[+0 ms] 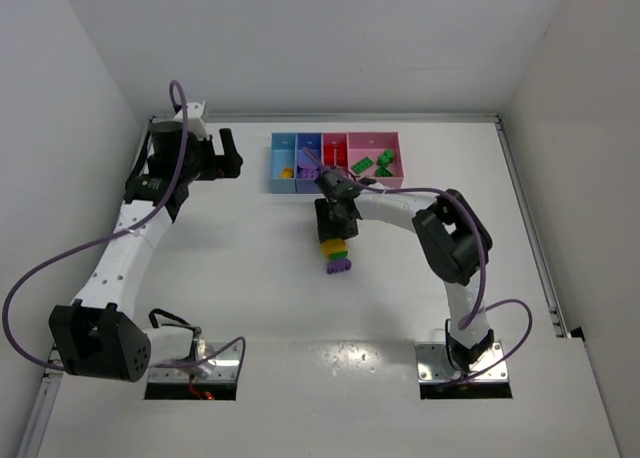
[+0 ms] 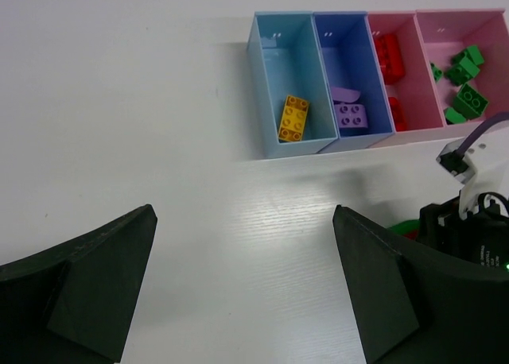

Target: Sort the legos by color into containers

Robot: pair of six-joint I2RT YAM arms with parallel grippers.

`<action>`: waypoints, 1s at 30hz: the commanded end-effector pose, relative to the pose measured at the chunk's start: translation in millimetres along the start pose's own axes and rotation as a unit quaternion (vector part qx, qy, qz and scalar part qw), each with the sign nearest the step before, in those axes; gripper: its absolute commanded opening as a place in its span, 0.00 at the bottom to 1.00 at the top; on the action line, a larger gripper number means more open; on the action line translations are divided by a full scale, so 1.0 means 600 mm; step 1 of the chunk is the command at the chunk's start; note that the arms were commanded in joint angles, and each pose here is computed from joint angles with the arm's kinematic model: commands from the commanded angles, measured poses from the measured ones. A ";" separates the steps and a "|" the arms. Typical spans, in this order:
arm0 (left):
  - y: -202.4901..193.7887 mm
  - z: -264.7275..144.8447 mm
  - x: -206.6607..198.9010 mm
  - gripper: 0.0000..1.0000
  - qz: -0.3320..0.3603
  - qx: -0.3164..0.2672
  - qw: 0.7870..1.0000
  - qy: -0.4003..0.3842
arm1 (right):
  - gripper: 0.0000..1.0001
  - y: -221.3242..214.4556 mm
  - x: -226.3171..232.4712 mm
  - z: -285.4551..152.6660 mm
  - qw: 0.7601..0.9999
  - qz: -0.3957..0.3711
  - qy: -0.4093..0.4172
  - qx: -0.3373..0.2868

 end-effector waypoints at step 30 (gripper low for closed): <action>-0.162 -0.030 -0.239 1.00 -0.047 0.163 0.856 -0.488 | 0.00 0.012 0.025 -0.264 0.871 -0.391 0.120 -0.275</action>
Point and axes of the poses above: each gripper's point midway between its finger pads, its own z axis out along the fingers, its own x axis along the line the jaws close on, y = z × x, the point moved 3 cm from there along -z, back along the fingers, and after that the axes turned 1 degree about -z, right-handed, at the moved point
